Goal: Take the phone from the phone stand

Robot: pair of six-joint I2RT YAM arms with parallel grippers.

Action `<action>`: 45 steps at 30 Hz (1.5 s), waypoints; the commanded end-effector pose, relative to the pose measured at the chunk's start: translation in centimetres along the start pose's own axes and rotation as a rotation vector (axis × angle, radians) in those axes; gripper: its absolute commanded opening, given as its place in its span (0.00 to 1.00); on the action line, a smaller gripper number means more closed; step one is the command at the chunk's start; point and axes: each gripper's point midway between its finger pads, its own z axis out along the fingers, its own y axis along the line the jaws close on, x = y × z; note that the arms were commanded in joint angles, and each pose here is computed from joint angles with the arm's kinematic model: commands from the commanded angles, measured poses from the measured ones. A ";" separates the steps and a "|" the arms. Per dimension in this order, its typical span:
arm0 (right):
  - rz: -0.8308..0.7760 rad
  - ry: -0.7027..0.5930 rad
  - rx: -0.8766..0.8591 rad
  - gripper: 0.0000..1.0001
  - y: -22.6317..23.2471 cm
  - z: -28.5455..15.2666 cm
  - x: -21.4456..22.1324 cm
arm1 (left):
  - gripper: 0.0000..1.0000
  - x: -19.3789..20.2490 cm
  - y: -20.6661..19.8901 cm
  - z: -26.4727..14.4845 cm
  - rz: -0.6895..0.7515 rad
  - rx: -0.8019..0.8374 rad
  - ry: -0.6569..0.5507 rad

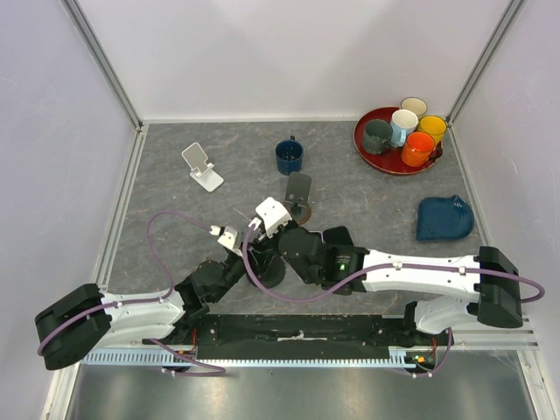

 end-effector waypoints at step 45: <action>-0.211 -0.104 -0.299 0.00 1.3 -3.8 -4.0 | 0.02 -0.1 2.5 0.6 0.030 0.005 -0.019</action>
